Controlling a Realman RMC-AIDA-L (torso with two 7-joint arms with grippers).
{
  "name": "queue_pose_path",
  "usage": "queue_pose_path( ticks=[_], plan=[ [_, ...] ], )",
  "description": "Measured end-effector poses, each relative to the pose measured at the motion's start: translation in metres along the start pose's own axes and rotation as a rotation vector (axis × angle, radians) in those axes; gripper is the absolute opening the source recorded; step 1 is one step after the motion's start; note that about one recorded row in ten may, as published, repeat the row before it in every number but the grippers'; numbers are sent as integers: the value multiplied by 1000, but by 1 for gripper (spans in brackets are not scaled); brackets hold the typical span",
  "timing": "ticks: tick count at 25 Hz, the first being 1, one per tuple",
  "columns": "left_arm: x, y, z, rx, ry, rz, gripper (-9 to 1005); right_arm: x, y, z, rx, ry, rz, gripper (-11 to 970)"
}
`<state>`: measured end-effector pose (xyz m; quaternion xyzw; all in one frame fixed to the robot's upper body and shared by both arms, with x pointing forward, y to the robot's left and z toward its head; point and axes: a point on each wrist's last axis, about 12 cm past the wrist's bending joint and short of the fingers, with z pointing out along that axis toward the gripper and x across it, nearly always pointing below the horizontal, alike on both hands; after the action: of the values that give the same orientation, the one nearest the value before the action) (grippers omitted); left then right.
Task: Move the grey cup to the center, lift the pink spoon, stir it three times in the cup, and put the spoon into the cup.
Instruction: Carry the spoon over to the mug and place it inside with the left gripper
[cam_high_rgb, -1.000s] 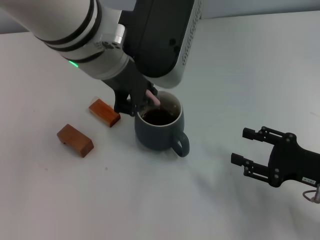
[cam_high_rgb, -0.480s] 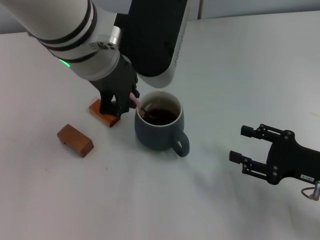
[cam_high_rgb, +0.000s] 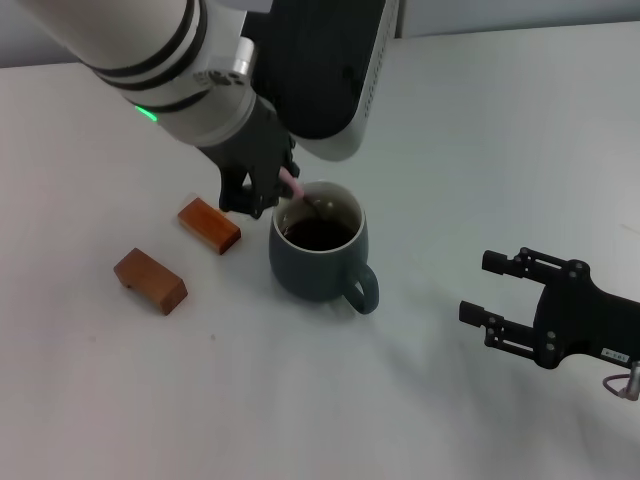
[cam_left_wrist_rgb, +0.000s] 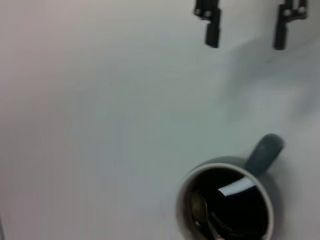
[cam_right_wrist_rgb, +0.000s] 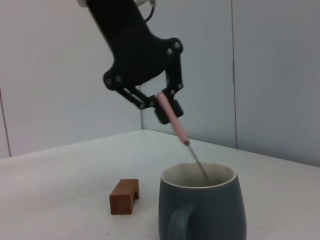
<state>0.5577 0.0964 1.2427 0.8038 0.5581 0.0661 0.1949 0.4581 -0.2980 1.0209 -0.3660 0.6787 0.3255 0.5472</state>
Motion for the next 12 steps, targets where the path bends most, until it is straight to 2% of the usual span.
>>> queue_pose_path(
  ticks=[8,12],
  plan=[
    [5,-5,0,56,49,-4,138,0,0,0,0,0,1,689],
    [3,-8,-2,82,32,-2,138,0,0,0,0,0,2,689]
  ],
)
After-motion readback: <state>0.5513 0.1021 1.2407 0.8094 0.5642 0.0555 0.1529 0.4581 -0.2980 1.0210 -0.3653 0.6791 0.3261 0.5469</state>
